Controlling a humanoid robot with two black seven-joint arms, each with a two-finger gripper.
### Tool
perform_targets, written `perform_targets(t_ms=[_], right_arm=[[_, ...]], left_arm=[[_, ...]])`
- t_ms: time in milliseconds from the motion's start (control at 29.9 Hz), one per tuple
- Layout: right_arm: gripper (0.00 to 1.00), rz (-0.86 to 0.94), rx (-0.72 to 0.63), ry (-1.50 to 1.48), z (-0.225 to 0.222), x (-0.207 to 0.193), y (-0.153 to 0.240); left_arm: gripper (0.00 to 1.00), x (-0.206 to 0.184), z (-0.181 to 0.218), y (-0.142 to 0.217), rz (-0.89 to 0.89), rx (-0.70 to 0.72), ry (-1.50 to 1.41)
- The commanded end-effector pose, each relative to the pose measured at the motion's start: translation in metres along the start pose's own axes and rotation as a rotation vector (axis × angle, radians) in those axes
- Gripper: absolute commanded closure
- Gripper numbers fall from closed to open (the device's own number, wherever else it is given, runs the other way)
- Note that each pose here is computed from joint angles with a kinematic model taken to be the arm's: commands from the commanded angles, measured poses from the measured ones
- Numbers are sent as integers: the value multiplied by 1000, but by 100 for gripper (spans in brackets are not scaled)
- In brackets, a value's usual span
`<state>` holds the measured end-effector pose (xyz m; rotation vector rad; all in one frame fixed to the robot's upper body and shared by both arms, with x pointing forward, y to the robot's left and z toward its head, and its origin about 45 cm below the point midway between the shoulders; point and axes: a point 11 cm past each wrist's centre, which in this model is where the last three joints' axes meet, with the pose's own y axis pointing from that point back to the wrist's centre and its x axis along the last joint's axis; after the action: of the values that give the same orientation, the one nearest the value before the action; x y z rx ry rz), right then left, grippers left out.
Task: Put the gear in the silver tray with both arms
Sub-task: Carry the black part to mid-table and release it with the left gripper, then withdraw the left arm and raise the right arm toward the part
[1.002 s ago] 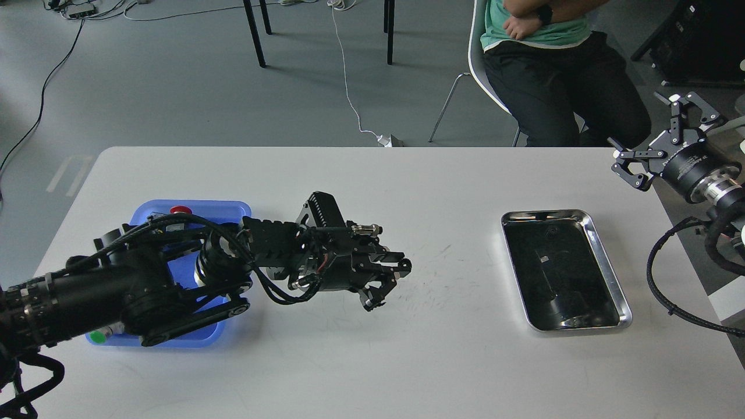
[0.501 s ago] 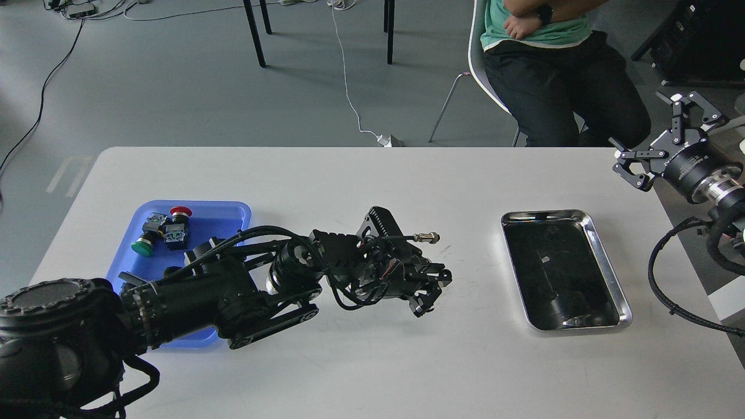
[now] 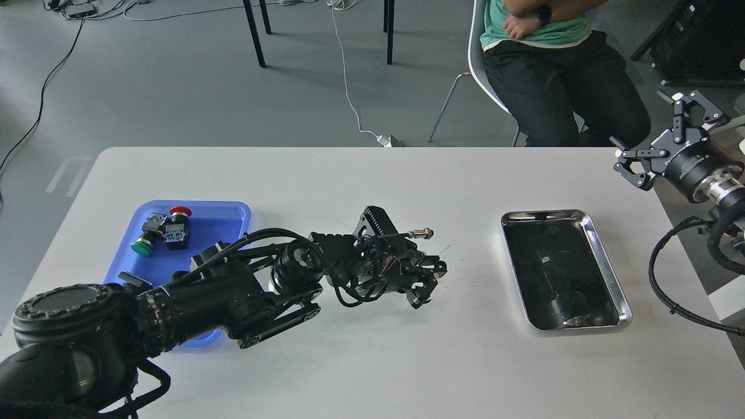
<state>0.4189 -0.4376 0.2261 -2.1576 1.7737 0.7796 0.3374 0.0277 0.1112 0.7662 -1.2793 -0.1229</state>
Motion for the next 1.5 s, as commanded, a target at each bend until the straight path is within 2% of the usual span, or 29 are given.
perform_targets(t_ms=[0, 200, 334, 501, 568, 702, 768, 902, 1069, 1203, 1403, 1470], right_arm=[[3, 1, 0, 0, 0, 0, 0], [3, 3, -1, 1, 0, 1, 0], [3, 2, 0, -1, 1, 1, 0], [3, -1, -3, -4, 3, 0, -1], [3, -2, -4, -5, 3, -1, -1], [3, -2, -4, -6, 4, -1, -2], [3, -4, -4, -7, 4, -2, -2], [3, -6, -3, -7, 4, -3, -3], [3, -22, -5, -9, 5, -8, -6], [3, -104, -16, 6, 5, -36, -16], [3, -192, -96, 124, 21, -72, -22], [3, -231, -115, 178, 24, -87, -23]], left_arm=[[86, -15, -5, 0, 7, 19, 21], [84, -31, 4, -2, -23, -8, 4], [76, -32, 6, -2, -17, -12, 8], [55, -28, 6, -2, 10, -13, 11], [40, -25, 5, -2, 21, -12, 25], [20, -16, 5, -1, 59, -17, 41], [14, -11, 5, -1, 80, -19, 63], [7, 23, 1, 1, 156, -29, 73], [6, 77, -12, 11, 289, -23, 137], [6, 124, -17, 23, 428, -42, 270], [6, 146, -90, 88, 621, 69, 531], [6, 148, -123, 122, 716, 125, 688]])
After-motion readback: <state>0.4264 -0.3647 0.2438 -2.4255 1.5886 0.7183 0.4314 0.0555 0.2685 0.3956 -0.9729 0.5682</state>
